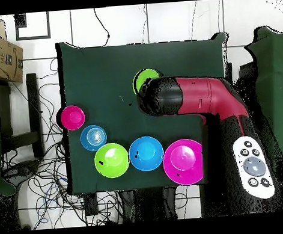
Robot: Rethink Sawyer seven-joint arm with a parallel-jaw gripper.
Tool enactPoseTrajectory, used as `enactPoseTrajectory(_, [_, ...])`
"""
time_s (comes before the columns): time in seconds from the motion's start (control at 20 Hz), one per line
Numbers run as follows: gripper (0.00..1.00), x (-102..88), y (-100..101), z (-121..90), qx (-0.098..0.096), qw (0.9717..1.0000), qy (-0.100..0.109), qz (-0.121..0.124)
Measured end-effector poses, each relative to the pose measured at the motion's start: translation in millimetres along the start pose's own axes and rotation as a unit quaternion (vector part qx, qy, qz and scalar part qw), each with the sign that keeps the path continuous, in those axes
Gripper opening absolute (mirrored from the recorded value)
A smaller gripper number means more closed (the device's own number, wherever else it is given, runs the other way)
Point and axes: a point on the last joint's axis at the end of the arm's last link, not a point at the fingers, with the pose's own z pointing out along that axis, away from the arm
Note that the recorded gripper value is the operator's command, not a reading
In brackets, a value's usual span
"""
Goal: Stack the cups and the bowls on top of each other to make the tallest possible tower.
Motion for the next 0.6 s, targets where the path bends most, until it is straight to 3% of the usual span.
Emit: enactPoseTrajectory(0.6, [0.0, -0.6, -1.3, 2.2, 0.003, 0.9999, -0.004, -0.013])
